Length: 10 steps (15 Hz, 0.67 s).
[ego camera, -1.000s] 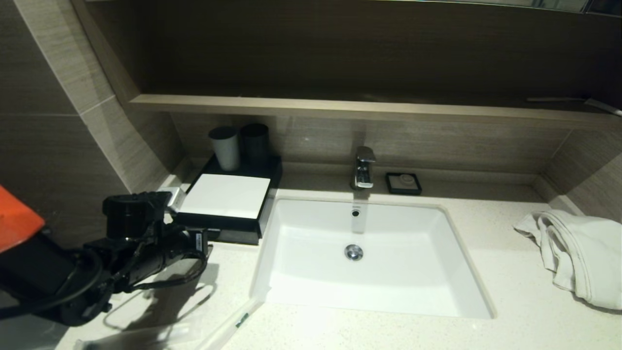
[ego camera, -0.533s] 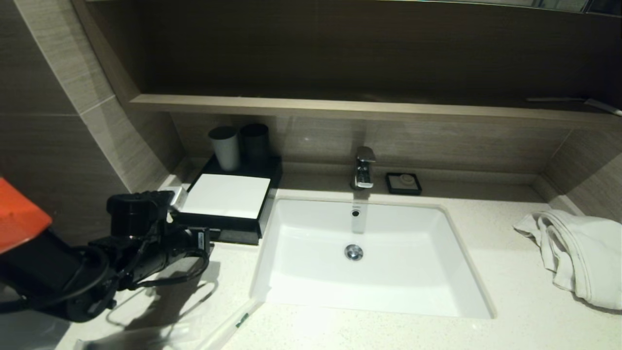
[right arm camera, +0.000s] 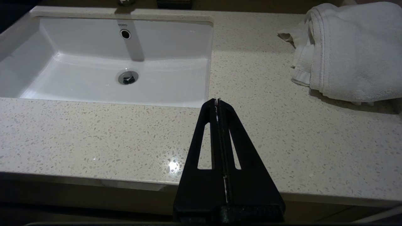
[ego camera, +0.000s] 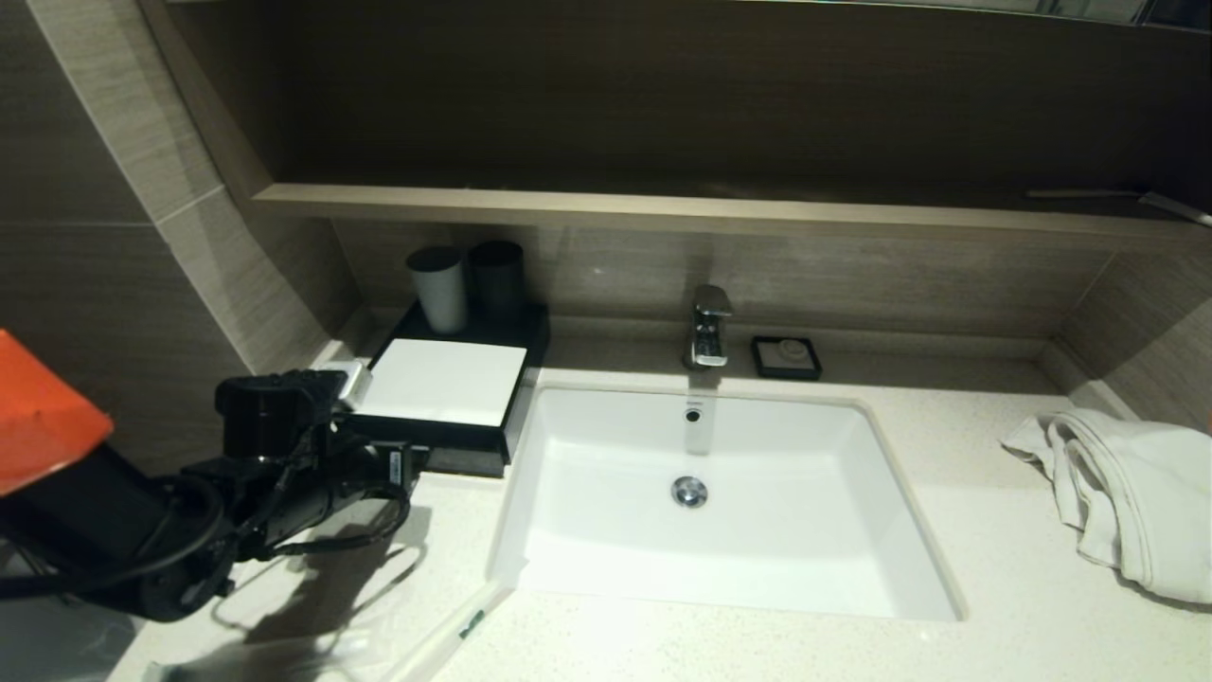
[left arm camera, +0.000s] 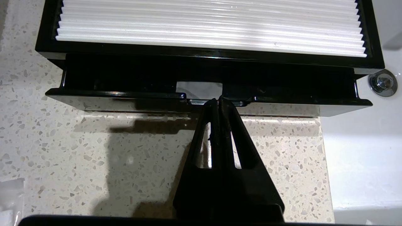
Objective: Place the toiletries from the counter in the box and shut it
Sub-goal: Open the drawer
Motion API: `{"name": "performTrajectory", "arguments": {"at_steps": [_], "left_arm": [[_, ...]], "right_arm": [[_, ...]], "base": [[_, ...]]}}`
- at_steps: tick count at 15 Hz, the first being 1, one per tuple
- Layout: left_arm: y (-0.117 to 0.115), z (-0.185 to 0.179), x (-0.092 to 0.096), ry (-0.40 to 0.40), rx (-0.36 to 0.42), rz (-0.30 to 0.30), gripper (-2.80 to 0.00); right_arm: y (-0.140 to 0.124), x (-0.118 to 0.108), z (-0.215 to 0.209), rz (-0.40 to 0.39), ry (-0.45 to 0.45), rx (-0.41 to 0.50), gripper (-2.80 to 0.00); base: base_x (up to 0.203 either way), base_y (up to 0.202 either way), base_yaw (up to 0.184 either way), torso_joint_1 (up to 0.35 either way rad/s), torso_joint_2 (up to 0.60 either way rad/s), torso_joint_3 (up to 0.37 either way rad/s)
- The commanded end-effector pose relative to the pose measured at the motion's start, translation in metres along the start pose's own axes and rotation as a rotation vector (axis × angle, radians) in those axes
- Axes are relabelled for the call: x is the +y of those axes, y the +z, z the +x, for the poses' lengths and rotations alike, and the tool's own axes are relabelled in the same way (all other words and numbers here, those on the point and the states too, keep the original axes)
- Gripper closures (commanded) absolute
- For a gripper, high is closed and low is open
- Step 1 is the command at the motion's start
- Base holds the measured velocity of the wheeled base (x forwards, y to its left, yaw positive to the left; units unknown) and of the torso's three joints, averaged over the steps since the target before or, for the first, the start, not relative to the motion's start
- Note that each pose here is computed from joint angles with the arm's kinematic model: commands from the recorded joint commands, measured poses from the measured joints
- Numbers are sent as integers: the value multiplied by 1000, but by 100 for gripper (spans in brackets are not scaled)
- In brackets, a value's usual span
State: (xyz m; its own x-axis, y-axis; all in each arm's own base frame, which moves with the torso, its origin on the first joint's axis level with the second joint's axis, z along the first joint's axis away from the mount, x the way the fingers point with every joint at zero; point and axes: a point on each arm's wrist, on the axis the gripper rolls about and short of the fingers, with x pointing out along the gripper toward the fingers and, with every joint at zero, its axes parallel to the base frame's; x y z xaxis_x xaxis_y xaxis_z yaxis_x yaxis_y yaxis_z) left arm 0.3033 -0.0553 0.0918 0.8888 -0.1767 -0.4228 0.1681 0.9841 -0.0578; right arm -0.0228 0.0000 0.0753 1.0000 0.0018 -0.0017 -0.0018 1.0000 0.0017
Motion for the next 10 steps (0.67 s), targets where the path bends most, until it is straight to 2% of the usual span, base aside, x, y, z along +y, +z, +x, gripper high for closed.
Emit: {"name": "performTrajectory", "arguments": {"at_steps": [1, 10], "left_arm": [[0, 1, 0, 0, -1, 2, 0], [-2, 4, 0, 0, 5, 15, 0]], "right_arm": [[0, 0, 0, 0, 0, 0, 0], [0, 0, 0, 0, 0, 0, 0]], "base": [[0, 0, 0, 0, 0, 0], [0, 0, 0, 0, 0, 0]]}}
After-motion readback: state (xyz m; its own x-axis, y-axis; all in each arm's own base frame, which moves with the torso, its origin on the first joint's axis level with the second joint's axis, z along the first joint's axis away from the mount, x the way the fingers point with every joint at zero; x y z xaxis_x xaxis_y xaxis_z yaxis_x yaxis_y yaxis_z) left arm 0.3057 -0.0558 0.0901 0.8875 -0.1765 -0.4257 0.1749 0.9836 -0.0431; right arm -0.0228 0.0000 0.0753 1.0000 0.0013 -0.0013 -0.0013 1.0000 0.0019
